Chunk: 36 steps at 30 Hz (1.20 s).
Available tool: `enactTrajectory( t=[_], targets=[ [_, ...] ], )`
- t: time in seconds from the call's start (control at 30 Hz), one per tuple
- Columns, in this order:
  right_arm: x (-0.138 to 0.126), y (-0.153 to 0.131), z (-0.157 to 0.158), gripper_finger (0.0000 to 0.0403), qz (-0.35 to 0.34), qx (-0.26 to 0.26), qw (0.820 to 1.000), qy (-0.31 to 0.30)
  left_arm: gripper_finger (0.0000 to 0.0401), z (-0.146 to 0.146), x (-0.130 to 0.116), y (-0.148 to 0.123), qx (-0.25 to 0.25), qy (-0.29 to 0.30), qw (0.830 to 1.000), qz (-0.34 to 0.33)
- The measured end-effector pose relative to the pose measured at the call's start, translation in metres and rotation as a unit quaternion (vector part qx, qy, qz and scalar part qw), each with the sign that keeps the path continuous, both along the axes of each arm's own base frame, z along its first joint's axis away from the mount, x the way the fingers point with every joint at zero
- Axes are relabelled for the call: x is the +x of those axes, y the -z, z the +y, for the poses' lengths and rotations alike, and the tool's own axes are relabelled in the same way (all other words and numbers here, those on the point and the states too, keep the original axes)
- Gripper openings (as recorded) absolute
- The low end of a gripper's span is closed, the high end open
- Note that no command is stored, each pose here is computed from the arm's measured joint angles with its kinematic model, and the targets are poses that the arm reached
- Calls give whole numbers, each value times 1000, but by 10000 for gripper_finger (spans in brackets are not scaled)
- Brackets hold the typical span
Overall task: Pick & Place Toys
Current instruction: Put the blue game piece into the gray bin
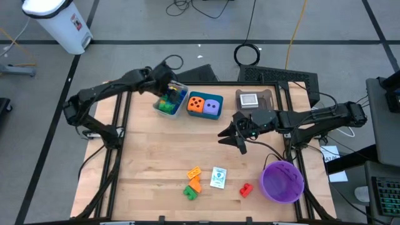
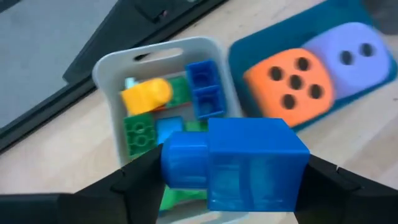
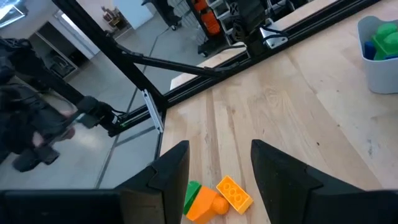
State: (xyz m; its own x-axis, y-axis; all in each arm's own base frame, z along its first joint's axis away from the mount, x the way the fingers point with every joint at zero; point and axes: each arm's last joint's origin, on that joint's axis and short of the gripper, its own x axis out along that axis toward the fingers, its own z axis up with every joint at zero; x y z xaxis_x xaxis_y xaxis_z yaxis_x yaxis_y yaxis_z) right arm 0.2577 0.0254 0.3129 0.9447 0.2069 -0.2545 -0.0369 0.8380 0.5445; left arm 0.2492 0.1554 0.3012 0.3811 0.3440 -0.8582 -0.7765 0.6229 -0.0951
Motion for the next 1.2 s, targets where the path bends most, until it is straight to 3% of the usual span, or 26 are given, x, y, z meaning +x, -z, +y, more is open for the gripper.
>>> enactTrajectory(
  t=[0.13,0.37,0.6,0.87,1.2],
  targets=[
    [0,0,-1,164,2,3,1000,18,287,18,-5,11,-10,-18,1000,18],
    [1,1,-7,164,3,-3,998,59,268,39,4,36,-29,-29,999,36],
    [1,1,-10,164,3,-1,998,65,290,48,11,59,-55,-17,996,63],
    [1,1,-10,164,3,-1,998,65,269,49,15,68,-54,14,995,84],
    [1,1,-10,164,3,-1,998,65,300,49,15,68,-49,28,995,88]
  ],
)
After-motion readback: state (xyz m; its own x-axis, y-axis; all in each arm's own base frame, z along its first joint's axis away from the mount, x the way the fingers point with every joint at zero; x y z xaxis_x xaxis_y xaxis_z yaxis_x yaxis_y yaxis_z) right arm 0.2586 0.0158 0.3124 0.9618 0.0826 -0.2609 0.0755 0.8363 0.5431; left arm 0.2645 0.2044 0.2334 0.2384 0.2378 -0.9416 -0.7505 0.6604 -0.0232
